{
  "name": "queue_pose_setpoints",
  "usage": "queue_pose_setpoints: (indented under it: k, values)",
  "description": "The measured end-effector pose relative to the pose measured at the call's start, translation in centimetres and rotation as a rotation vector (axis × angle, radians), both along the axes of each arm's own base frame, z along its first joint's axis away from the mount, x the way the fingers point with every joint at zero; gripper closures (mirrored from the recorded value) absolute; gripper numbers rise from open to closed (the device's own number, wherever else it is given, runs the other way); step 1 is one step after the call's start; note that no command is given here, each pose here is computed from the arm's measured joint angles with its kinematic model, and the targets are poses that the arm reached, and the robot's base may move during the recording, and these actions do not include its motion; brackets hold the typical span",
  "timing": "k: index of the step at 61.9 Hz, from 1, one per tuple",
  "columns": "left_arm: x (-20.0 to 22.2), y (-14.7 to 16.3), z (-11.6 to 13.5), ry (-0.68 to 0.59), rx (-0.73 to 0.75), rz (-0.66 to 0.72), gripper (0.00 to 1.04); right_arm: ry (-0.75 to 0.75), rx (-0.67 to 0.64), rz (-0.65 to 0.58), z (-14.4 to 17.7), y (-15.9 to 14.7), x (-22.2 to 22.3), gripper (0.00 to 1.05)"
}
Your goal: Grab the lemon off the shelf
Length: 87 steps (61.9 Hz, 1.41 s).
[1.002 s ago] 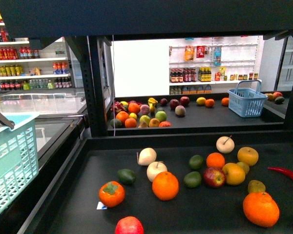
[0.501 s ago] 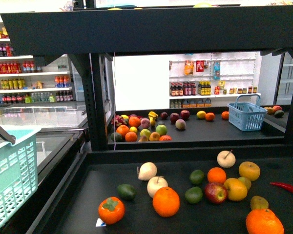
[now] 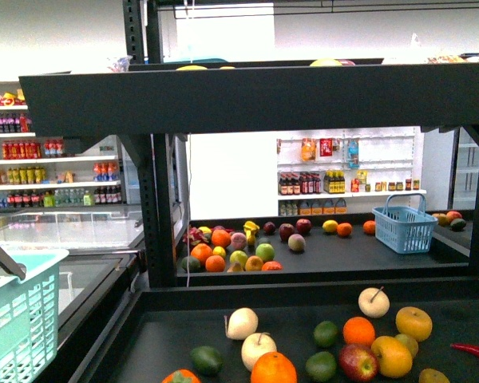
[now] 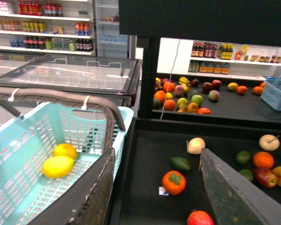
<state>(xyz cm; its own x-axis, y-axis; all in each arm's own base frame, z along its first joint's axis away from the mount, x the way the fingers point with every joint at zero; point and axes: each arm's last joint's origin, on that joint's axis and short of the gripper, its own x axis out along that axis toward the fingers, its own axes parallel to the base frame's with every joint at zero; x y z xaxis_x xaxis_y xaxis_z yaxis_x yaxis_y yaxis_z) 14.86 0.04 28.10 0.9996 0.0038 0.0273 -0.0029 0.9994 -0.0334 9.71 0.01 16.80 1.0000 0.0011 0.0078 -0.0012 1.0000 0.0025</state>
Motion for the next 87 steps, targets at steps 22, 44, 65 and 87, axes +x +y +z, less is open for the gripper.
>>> queue_pose_setpoints:
  k: [22,44,65,87]
  values:
    - [-2.1,0.0,-7.1,0.036,0.022,-0.002,1.02,0.0,0.0,0.001,0.0,0.0,0.0,0.07]
    - [-3.4,0.0,-9.6,0.025,0.022,-0.002,1.02,0.0,0.0,0.0,0.0,0.0,0.0,0.07]
    - [-5.0,0.0,-11.4,0.026,0.023,-0.001,1.02,0.0,0.0,0.0,0.0,0.0,0.0,0.07]
    - [-5.1,0.0,-11.3,0.017,0.023,-0.001,0.71,-0.001,0.0,0.001,0.0,0.0,0.0,0.07]
